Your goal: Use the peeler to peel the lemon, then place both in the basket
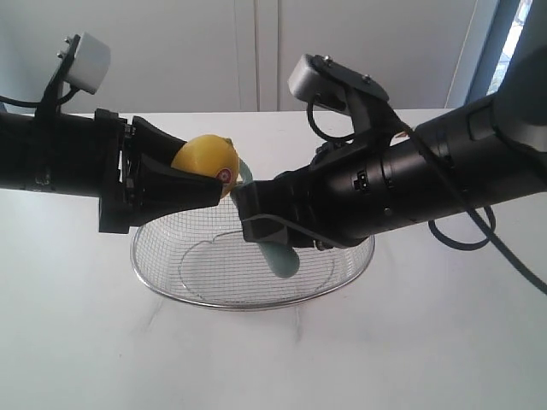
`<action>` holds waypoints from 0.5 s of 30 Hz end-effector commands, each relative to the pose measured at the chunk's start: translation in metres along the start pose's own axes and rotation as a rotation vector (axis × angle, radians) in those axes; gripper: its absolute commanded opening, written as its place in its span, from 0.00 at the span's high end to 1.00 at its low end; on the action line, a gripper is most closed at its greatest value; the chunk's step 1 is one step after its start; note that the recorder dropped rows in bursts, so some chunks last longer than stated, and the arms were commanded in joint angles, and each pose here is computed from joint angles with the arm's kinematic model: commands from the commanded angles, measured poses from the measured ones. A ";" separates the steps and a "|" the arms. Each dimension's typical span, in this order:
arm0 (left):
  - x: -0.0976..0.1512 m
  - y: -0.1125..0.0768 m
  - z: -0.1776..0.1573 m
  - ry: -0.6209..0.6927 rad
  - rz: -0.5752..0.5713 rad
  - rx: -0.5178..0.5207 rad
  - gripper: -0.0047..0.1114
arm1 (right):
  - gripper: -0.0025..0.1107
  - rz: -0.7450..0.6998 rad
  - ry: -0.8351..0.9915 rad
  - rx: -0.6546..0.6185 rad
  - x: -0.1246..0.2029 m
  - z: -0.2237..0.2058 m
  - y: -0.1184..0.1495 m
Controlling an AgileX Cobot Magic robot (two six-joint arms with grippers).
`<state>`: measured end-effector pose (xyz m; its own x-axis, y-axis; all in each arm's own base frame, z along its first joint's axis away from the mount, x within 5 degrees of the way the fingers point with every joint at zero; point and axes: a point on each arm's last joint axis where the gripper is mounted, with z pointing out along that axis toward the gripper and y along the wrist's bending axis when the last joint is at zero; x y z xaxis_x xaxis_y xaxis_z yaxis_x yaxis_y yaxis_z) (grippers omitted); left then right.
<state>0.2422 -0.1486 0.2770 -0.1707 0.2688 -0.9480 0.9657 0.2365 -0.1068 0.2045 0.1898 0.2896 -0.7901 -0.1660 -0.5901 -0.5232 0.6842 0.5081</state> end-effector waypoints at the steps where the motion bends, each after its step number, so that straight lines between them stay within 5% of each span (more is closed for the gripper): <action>1: -0.001 -0.004 0.000 -0.018 -0.004 0.024 0.96 | 0.98 0.003 -0.038 0.006 -0.003 -0.004 0.000; 15: -0.002 -0.005 0.000 -0.028 -0.008 0.032 0.96 | 0.98 0.040 0.071 0.040 0.004 0.027 -0.016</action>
<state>0.2414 -0.1487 0.2768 -0.1680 0.2726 -0.9474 0.9678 0.2282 -0.1060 0.2149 0.1965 0.2679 -0.8247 -0.1850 -0.5345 -0.4879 0.7108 0.5067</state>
